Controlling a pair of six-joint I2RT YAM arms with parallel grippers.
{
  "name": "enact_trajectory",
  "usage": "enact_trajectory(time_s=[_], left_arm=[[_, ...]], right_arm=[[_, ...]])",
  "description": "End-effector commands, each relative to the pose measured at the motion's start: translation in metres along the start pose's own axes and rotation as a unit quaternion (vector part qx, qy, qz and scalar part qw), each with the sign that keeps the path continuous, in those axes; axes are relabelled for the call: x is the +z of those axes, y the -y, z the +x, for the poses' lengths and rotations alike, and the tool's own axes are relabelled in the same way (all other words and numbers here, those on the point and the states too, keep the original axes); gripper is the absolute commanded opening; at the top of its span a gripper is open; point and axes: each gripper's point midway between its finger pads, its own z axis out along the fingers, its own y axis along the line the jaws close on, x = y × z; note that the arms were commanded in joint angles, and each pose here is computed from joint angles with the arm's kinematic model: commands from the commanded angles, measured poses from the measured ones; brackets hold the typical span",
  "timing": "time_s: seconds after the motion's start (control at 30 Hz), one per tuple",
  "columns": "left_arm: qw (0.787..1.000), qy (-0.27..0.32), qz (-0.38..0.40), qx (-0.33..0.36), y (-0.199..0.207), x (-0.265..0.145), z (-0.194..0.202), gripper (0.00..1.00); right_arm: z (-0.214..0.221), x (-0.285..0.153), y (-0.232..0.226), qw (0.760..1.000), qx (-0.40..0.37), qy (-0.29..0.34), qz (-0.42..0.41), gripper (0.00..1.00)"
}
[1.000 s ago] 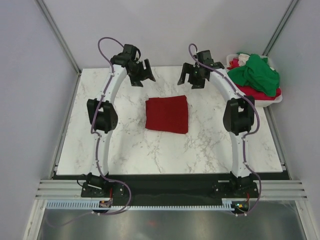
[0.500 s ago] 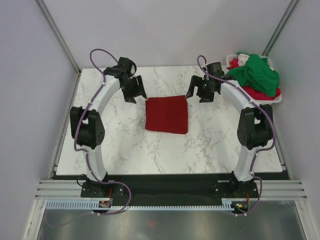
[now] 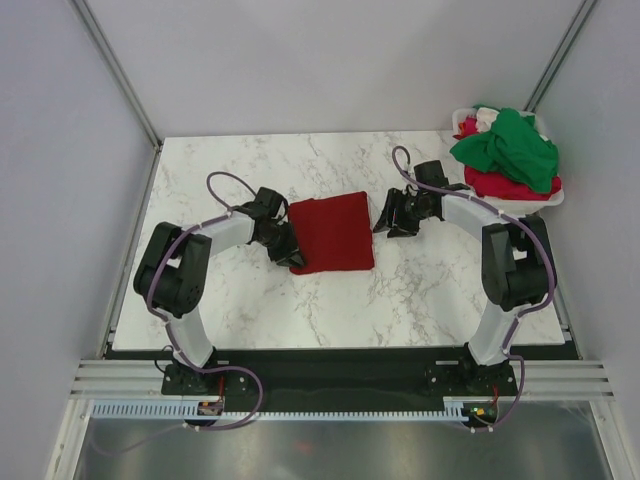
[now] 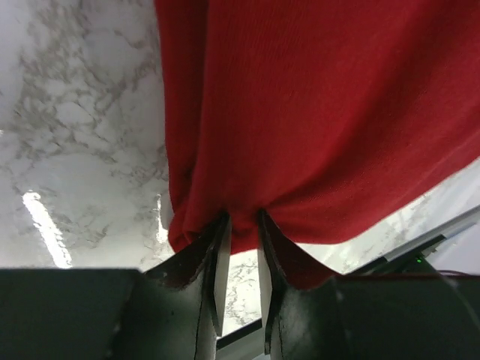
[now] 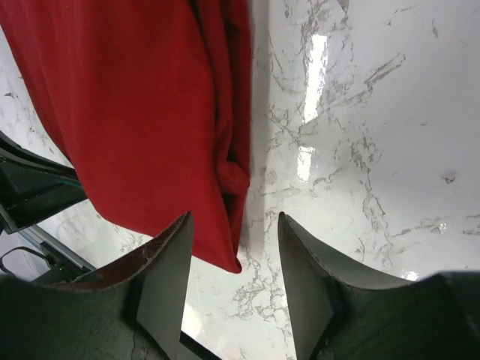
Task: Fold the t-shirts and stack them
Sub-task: Fold the tshirt
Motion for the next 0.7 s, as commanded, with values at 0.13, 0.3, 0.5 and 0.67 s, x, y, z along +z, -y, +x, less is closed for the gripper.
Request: enact_trajectory(time_s=[0.13,0.3,0.5,0.67], left_arm=[[0.998,0.021,-0.057,-0.029,-0.044,0.02,0.008,0.27],[0.997,0.021,-0.067,-0.011,-0.052,0.022,0.008,0.26],[0.998,0.014,-0.067,0.006,-0.054,0.024,0.01,0.26],[0.997,0.014,-0.07,0.011,-0.056,0.024,0.01,0.26]], right_arm=[[-0.025,-0.005,-0.014,0.998,-0.026,0.044,-0.029,0.78],[-0.045,0.002,-0.018,0.997,-0.034,0.056,-0.04,0.98],[-0.063,0.042,-0.007,0.997,-0.013,0.047,-0.065,0.98],[-0.069,0.084,0.0,0.994,0.028,0.041,-0.096,0.91]])
